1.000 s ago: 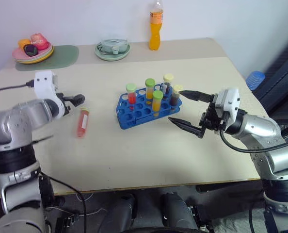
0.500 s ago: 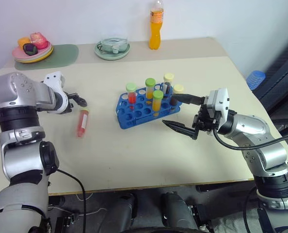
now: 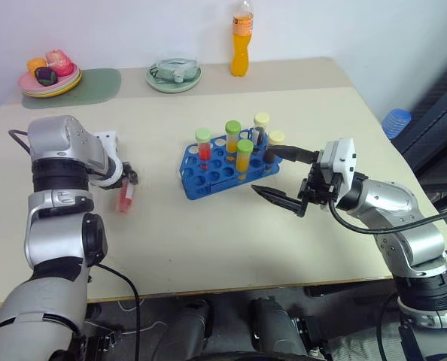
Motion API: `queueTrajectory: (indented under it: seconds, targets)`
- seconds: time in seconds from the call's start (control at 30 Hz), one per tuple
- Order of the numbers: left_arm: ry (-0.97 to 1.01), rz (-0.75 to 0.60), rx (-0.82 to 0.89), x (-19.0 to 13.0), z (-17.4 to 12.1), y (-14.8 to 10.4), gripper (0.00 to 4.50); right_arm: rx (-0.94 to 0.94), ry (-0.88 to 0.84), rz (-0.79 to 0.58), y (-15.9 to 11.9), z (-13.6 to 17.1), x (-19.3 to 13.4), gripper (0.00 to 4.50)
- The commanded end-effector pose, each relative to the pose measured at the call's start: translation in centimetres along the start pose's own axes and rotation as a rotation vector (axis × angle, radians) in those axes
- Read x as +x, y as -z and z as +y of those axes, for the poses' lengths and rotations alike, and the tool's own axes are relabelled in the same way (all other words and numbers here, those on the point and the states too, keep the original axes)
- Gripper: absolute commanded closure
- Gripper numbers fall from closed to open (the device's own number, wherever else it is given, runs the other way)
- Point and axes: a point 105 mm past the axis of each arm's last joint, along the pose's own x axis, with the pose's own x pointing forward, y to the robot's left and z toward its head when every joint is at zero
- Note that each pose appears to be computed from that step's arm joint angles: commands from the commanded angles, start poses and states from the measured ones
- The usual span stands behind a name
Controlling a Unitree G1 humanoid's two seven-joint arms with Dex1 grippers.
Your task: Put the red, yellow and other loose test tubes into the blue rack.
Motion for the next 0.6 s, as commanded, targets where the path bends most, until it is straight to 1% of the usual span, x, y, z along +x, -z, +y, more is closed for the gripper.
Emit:
queueTrajectory:
  seconds: [0.03, 0.07, 0.23, 0.3, 0.37, 0.43, 0.47, 0.5, 0.53, 0.6]
  targets:
    - [-0.015, -0.013, -0.028, -0.2, 0.6, -0.1, 3.59, -0.030, 0.003, -0.037, -1.2, 0.1, -0.1, 0.00]
    - [-0.016, -0.011, -0.033, -0.1, 0.7, 0.1, 3.74, -0.028, 0.002, -0.036, -1.2, 0.1, -0.1, 0.00]
    - [-0.030, -0.028, -0.036, 0.0, 1.7, 0.5, 3.74, -0.023, -0.006, -0.032, -1.0, 0.1, -0.1, 0.00]
    - [-0.004, -0.066, -0.034, -0.2, 1.9, 0.5, 3.74, -0.020, -0.010, -0.032, -0.9, 0.1, 0.0, 0.00]
    - [0.068, -0.227, 0.029, -1.5, 1.7, -0.5, 3.74, -0.017, -0.013, -0.032, -0.8, 0.1, 0.0, 0.00]
    - [0.146, -0.344, 0.086, -2.5, 1.1, -0.9, 3.74, -0.014, -0.015, -0.032, -0.8, 0.1, 0.0, 0.00]
    - [0.333, -0.512, 0.117, -4.1, -0.5, -1.4, 3.74, -0.010, -0.015, -0.031, -0.7, 0.1, 0.0, 0.00]
    - [0.457, -0.635, 0.142, -5.7, -1.3, -1.5, 3.74, -0.008, -0.015, -0.030, -0.6, 0.0, 0.0, 0.00]
    - [0.481, -0.710, 0.154, -6.6, -1.1, -1.2, 3.74, -0.005, -0.014, -0.029, -0.5, 0.0, 0.0, 0.00]
    - [0.483, -0.713, 0.152, -6.6, -0.7, -0.1, 3.74, 0.000, -0.011, -0.027, -0.4, -0.1, -0.1, 0.00]
